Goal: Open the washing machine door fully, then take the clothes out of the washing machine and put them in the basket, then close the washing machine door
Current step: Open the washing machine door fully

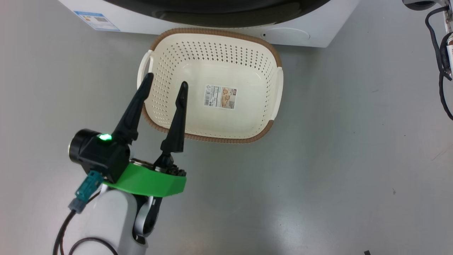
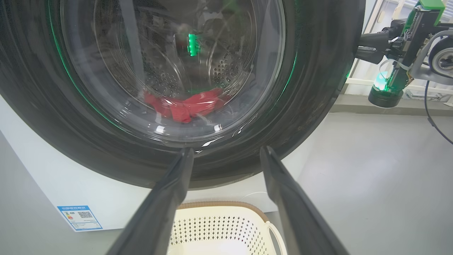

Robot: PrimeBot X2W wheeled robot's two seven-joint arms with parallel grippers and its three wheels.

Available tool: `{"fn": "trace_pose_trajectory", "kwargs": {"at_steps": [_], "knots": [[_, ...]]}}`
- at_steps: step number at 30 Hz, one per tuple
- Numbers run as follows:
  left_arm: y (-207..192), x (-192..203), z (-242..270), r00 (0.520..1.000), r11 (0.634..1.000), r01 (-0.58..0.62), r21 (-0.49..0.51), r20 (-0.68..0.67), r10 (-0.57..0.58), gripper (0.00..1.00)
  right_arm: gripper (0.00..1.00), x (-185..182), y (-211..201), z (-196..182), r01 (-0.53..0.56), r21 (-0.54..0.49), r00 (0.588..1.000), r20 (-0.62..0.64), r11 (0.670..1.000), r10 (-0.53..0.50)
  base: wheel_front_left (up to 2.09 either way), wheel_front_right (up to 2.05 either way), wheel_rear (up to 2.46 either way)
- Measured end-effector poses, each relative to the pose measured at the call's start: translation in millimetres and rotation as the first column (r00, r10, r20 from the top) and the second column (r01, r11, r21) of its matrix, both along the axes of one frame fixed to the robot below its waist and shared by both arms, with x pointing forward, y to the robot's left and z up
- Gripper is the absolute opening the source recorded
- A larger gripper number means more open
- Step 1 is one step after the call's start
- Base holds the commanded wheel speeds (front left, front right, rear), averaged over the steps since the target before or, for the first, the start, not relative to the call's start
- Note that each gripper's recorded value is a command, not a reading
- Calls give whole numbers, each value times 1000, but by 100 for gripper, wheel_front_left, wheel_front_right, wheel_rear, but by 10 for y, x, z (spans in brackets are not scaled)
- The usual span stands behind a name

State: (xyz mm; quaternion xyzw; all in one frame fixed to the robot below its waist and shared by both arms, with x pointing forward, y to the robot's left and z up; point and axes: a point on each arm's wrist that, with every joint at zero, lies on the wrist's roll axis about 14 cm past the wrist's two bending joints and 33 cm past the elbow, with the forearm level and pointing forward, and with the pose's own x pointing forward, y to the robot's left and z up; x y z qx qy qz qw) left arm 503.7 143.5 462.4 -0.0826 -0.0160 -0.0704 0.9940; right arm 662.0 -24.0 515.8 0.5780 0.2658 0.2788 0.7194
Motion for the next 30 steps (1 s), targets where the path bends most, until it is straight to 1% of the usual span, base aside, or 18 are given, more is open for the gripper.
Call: {"fn": "trace_pose_trajectory", "kwargs": {"at_steps": [9,16,18,26,30], "knots": [[-9,7,0,1000,1000,2,-1,0,-2,100,0,-63,77,22,-54,-15,999,-3,998,54,0,0,0],[22,-6,81,1000,1000,-9,6,13,8,100,0,-182,143,138,-99,-56,995,18,993,101,0,0,0],[9,-11,107,1000,1000,-6,5,18,6,100,0,-234,150,132,-107,-74,994,18,991,109,0,0,0],[-74,-41,218,999,1000,12,-5,39,-12,100,0,-486,189,119,-153,-96,988,-5,984,153,0,0,0],[-123,-43,253,999,1000,23,-10,45,-22,100,0,-574,200,124,-173,-142,985,-2,975,174,0,0,0]]}}
